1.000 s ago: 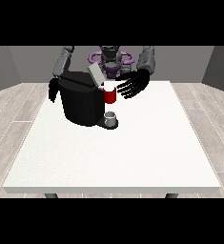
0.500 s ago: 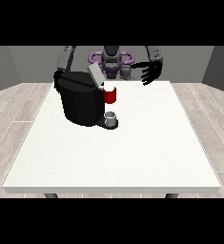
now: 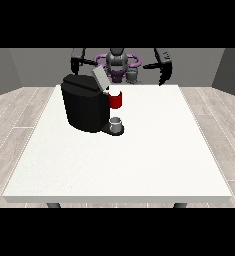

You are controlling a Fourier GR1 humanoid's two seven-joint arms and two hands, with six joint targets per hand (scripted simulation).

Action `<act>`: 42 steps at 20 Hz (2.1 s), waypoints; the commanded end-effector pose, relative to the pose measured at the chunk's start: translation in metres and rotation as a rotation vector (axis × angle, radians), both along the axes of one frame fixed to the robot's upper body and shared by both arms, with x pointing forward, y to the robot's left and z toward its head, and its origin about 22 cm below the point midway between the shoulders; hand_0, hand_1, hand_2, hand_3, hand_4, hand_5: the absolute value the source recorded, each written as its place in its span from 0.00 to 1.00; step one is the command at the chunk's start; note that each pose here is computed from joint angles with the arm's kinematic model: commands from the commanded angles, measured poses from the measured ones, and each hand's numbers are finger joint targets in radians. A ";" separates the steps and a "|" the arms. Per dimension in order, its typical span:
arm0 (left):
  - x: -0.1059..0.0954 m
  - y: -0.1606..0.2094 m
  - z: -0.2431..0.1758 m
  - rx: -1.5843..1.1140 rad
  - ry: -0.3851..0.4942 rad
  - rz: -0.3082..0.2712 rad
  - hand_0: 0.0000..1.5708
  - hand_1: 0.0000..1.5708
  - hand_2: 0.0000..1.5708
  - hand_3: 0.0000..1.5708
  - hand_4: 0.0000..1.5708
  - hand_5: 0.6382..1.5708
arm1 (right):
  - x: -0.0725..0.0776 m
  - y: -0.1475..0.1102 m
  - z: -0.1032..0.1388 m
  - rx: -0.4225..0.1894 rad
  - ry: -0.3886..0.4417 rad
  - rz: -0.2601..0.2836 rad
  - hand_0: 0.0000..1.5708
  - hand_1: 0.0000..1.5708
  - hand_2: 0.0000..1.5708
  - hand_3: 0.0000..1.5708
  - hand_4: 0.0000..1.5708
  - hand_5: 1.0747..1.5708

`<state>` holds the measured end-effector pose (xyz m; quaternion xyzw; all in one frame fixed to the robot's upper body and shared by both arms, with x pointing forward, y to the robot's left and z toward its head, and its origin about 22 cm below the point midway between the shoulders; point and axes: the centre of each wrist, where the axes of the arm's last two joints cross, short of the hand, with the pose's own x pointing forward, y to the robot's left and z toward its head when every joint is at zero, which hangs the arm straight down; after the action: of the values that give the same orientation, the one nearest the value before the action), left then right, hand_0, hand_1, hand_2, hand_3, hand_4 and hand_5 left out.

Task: Insert the coffee pod into the coffee machine and close the lid

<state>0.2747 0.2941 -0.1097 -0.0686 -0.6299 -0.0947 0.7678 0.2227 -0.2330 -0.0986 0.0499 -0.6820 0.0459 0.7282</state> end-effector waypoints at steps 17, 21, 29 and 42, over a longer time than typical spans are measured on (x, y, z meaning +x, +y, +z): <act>-0.014 -0.017 0.016 -0.093 -0.166 -0.003 0.00 0.00 0.00 0.00 0.13 1.00 | 0.046 0.071 0.133 -0.101 -0.376 -0.003 0.00 0.00 0.00 0.00 0.23 1.00; -0.033 0.002 0.010 -0.068 -0.213 -0.005 0.00 0.00 0.00 0.00 0.13 1.00 | 0.056 0.079 0.162 -0.170 -0.398 0.004 0.00 0.00 0.00 0.00 0.18 1.00; -0.032 -0.005 0.031 -0.063 -0.276 -0.077 0.00 0.00 0.00 0.00 0.18 1.00 | 0.092 0.069 0.152 -0.202 -0.405 -0.110 0.00 0.00 0.00 0.00 0.22 1.00; -0.010 0.006 0.063 -0.086 -0.347 -0.018 0.00 0.00 0.00 0.00 0.22 1.00 | 0.133 0.042 0.147 -0.198 -0.390 -0.125 0.00 0.00 0.00 0.00 0.29 1.00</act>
<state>0.2508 0.2932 -0.0620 -0.0980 -0.7470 -0.0972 0.6503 0.3507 -0.1910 0.0556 -0.0815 -0.8012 0.0709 0.5885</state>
